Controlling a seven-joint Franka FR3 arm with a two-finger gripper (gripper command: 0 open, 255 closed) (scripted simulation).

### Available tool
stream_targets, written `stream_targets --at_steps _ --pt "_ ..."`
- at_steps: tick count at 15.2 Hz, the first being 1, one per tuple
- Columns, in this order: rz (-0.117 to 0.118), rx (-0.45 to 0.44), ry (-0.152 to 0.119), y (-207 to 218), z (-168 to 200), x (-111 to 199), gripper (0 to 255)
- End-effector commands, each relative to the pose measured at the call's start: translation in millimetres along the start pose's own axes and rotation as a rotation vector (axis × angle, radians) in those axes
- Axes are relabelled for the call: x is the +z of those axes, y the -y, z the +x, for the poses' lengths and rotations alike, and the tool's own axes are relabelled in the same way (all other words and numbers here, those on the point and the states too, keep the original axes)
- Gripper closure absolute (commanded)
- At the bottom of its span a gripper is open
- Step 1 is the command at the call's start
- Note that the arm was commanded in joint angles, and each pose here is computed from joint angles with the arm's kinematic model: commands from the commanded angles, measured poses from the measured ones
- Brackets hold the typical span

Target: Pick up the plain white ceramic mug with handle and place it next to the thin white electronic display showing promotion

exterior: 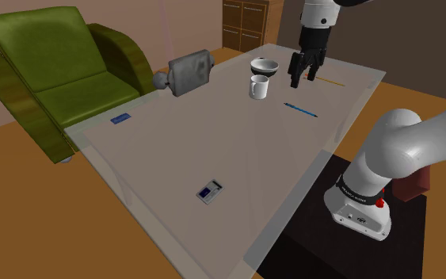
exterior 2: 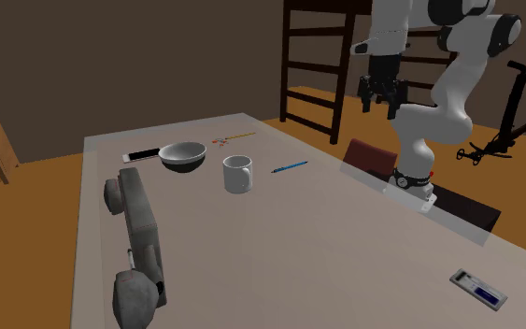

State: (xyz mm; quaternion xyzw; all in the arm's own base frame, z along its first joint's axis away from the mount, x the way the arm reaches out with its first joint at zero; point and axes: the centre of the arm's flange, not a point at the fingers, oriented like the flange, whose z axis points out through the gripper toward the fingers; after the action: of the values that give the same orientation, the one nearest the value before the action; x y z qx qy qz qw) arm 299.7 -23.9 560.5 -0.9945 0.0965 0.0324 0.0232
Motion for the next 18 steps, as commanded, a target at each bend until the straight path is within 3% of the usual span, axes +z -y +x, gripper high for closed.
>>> stream_targets --at_steps 1,18 --pt "0.000 0.000 0.000 0.0 0.0 0.0 0" --pt "-0.008 0.016 0.020 -125.2 177.8 62.5 0"
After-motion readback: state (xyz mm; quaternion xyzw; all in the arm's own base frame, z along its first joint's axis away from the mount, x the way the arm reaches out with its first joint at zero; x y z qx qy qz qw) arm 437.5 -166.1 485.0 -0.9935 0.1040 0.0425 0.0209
